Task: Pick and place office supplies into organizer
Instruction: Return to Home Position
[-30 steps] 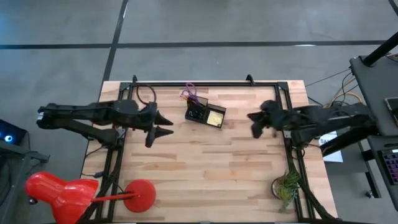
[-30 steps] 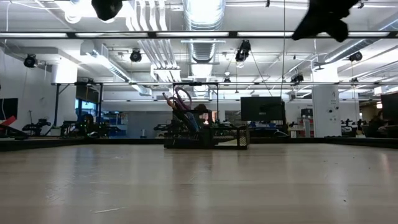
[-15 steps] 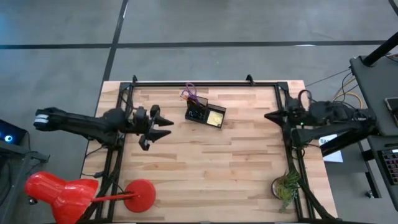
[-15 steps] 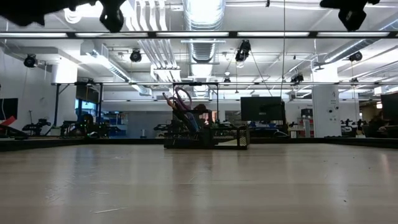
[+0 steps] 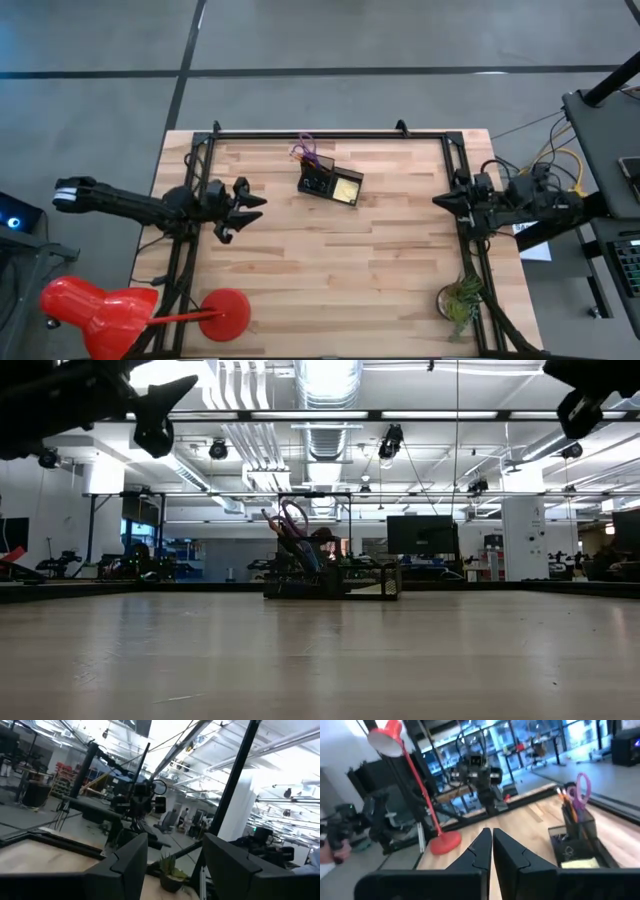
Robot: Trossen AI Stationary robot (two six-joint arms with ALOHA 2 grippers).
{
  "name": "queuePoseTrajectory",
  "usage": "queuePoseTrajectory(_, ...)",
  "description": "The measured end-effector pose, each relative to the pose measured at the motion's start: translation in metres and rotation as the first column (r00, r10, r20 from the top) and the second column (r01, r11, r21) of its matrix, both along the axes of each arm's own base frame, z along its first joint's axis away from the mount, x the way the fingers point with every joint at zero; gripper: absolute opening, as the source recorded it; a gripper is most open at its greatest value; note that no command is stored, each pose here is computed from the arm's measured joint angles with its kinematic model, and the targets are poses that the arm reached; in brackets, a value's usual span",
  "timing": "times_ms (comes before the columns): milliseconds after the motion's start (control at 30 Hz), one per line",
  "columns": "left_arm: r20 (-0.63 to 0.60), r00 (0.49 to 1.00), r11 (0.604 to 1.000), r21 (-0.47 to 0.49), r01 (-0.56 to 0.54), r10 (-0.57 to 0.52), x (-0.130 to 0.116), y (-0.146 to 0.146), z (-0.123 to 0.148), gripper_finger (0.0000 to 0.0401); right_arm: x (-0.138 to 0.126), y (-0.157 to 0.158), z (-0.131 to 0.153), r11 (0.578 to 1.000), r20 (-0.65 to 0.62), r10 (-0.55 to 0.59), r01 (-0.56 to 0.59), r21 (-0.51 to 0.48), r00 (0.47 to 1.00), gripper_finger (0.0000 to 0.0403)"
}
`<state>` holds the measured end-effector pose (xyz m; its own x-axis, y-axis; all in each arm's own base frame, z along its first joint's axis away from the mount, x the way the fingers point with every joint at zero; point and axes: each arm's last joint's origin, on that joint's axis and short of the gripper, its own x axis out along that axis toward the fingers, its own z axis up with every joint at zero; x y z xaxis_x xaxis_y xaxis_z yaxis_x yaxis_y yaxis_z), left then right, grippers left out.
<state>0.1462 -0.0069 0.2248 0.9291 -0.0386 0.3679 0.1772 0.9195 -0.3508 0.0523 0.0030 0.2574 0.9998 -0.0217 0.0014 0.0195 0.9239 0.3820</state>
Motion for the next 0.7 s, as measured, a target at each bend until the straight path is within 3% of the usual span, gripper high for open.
queuePoseTrajectory(133,-0.013,1.0,1.0,0.014,-0.017,0.018,-0.01,0.002,0.0,0.0176,-0.003,0.0,0.005,1.0,-0.049,0.005,-0.006,-0.021,0.999,0.0008)
queuePoseTrajectory(300,-0.192,0.98,0.998,0.032,-0.046,0.051,-0.025,0.006,-0.004,0.0176,-0.012,-0.004,0.01,0.997,-0.04,-0.076,0.076,-0.003,0.996,0.0009)
queuePoseTrajectory(433,-0.176,0.983,0.998,0.043,-0.049,0.056,-0.047,0.007,0.001,0.0176,-0.008,-0.003,0.01,0.997,-0.035,-0.075,0.075,0.008,0.997,0.0008)
queuePoseTrajectory(533,-0.092,0.993,0.995,0.075,-0.071,0.077,-0.063,0.007,0.003,0.0176,-0.005,-0.003,0.006,0.997,-0.04,-0.072,0.073,0.004,0.997,0.0009)
queuePoseTrajectory(567,-0.08,0.993,0.994,0.079,-0.081,0.087,-0.064,0.007,0.002,0.0176,-0.004,-0.003,0.006,0.997,-0.025,-0.08,0.08,0.007,0.996,0.0008)
queuePoseTrajectory(633,-0.185,0.978,0.993,0.088,-0.083,0.098,-0.056,0.008,-0.012,0.0176,-0.003,-0.003,0.004,0.996,0.005,-0.093,0.093,0.014,0.996,0.0009)
queuePoseTrajectory(700,-0.17,0.981,0.994,0.075,-0.082,0.094,-0.054,0.008,-0.01,0.0176,0.003,-0.002,0.0,0.996,0.038,-0.089,0.088,0.016,0.995,0.0009)
